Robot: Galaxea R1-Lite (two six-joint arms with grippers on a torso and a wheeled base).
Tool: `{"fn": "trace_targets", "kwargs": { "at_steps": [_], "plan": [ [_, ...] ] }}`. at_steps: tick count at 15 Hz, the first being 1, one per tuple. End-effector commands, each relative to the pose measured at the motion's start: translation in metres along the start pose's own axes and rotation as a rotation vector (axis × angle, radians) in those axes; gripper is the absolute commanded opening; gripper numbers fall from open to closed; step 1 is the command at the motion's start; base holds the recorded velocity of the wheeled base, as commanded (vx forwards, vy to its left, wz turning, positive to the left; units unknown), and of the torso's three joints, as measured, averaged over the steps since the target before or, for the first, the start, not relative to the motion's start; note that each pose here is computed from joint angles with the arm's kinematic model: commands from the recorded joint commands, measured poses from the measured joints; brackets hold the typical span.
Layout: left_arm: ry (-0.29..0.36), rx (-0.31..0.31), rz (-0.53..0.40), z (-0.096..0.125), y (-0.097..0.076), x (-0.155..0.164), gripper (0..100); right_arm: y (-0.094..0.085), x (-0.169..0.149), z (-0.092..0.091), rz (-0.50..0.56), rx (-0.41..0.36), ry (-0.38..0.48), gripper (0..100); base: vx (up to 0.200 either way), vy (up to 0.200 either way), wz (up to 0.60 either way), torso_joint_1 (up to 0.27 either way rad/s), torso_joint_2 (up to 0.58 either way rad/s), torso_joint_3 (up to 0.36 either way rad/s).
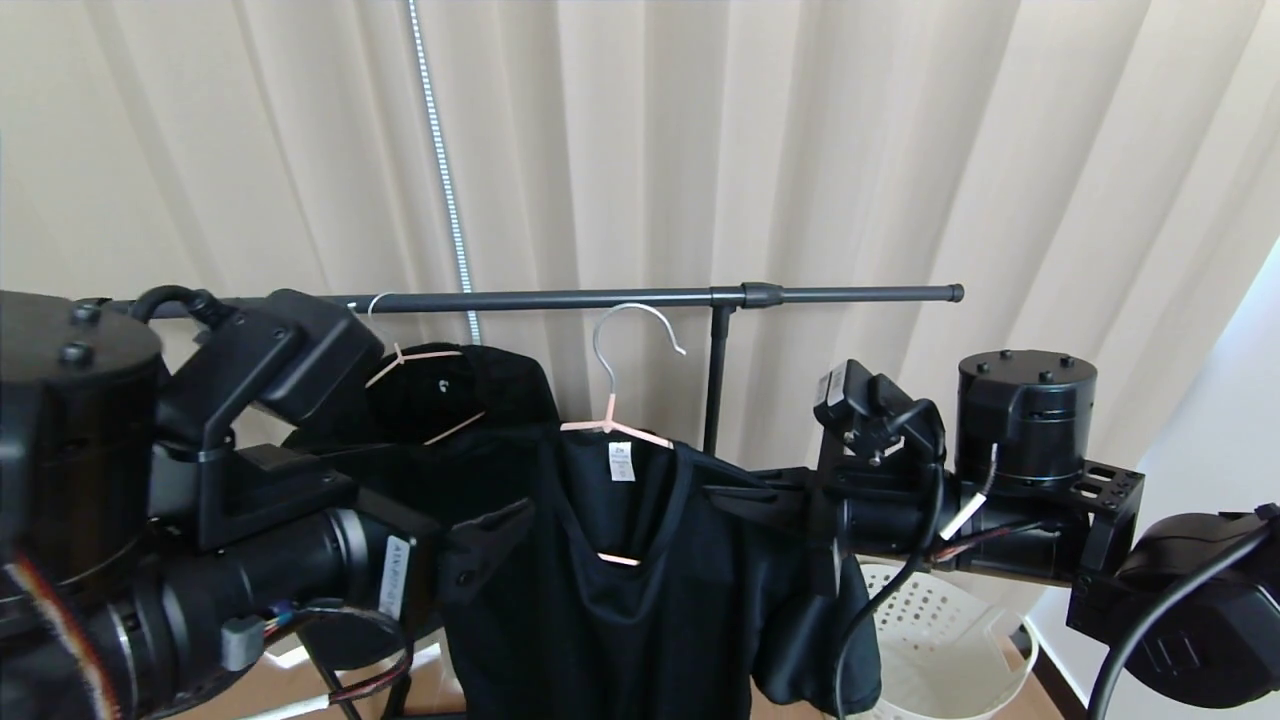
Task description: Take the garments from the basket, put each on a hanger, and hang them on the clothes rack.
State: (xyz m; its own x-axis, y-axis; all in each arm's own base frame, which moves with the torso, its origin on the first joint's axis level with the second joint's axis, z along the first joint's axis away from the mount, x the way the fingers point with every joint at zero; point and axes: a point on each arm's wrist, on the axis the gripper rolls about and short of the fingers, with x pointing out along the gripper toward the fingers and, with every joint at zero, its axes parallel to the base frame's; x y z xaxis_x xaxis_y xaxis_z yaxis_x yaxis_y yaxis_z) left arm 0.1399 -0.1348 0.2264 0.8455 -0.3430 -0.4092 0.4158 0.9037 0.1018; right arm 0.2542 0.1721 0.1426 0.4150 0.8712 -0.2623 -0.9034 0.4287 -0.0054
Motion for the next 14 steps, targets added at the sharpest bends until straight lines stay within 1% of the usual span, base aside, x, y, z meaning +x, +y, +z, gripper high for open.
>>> {"fn": "trace_targets", "kwargs": {
  "at_steps": [1, 2, 3, 4, 6, 7, 8, 9, 11, 12, 14],
  "plan": [
    [-0.046, -0.009, -0.032, -0.011, 0.034, -0.024, 100, -0.007, -0.008, -0.003, -0.001, 0.001, -0.003, 0, 0.000, 0.000, 0.00, 0.000, 0.00, 0.000],
    [-0.043, -0.016, -0.079, -0.017, 0.047, -0.026, 100, -0.010, -0.011, -0.003, 0.005, -0.008, -0.005, 0, 0.000, 0.000, 0.00, 0.000, 0.00, 0.000],
    [-0.035, -0.034, -0.105, -0.023, 0.066, -0.026, 100, -0.013, -0.016, -0.004, 0.014, -0.013, -0.012, 0, 0.000, 0.000, 0.00, 0.000, 0.00, 0.000],
    [-0.034, -0.051, -0.123, -0.027, 0.082, -0.024, 100, -0.013, -0.019, -0.004, 0.033, -0.023, -0.019, 0, 0.000, 0.000, 0.00, 0.000, 0.00, 0.000],
    [-0.019, -0.107, -0.187, -0.035, 0.106, -0.017, 100, -0.015, -0.026, -0.003, 0.063, -0.033, -0.034, 0, 0.000, 0.000, 0.00, 0.000, 0.00, 0.000],
    [-0.018, -0.117, -0.204, -0.036, 0.110, -0.016, 100, -0.016, -0.026, -0.004, 0.069, -0.035, -0.035, 0, 0.000, 0.000, 0.00, 0.000, 0.00, 0.000],
    [0.001, -0.144, -0.238, -0.041, 0.120, -0.008, 100, -0.019, -0.029, -0.004, 0.072, -0.041, -0.039, 0, 0.000, 0.000, 0.00, 0.000, 0.00, 0.000],
    [0.021, -0.155, -0.260, -0.047, 0.125, 0.000, 100, -0.020, -0.030, -0.004, 0.078, -0.040, -0.042, 0, 0.000, 0.000, 0.00, 0.000, 0.00, 0.000],
    [0.028, -0.152, -0.299, -0.058, 0.132, 0.012, 100, -0.023, -0.033, -0.004, 0.082, -0.038, -0.048, 0, 0.000, 0.000, 0.00, 0.000, 0.00, 0.000],
    [0.016, -0.137, -0.325, -0.066, 0.134, 0.018, 100, -0.025, -0.035, -0.004, 0.088, -0.037, -0.053, 0, 0.000, 0.000, 0.00, 0.000, 0.00, 0.000],
    [0.012, -0.132, -0.334, -0.071, 0.136, 0.026, 100, -0.028, -0.038, -0.003, 0.097, -0.039, -0.064, 0, 0.000, 0.000, 0.00, 0.000, 0.00, 0.000]
  ]
}}
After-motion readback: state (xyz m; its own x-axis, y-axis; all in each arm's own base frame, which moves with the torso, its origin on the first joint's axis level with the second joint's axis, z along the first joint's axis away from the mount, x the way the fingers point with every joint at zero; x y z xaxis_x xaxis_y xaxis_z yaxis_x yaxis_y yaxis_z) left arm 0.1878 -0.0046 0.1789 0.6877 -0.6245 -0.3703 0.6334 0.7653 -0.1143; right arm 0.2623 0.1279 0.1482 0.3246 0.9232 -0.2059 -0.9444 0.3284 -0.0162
